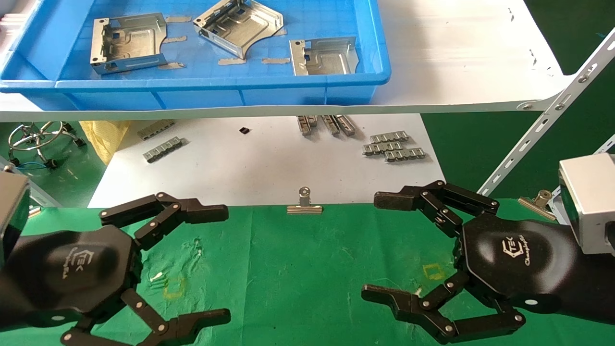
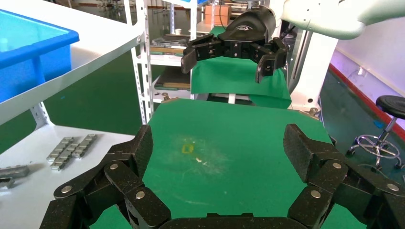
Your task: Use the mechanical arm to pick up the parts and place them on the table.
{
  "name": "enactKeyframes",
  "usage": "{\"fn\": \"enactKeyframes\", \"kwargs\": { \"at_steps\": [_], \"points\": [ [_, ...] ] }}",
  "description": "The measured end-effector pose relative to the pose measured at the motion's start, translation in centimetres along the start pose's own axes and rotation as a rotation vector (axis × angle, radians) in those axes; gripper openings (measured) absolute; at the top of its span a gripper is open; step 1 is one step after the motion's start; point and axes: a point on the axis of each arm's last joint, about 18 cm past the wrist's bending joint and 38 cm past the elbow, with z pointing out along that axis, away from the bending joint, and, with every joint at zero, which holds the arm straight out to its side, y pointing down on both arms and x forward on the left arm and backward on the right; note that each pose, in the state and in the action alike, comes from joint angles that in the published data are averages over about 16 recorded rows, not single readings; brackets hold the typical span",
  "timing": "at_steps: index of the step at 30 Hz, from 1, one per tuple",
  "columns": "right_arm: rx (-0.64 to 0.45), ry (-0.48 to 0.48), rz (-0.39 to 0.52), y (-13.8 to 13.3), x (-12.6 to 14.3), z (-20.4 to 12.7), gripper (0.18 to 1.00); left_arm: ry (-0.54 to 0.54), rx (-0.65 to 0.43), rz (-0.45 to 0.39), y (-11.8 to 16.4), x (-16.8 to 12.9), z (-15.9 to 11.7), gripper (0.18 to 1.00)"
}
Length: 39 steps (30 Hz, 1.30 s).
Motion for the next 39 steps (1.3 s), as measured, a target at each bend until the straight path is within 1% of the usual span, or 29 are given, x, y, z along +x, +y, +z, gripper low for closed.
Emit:
{"fn": "enactKeyframes", "kwargs": {
  "at_steps": [39],
  "points": [
    [0.000, 0.000, 0.000, 0.00, 0.00, 0.00, 0.999, 0.000, 0.000, 0.000, 0.00, 0.00, 0.00, 1.001]
  ]
}}
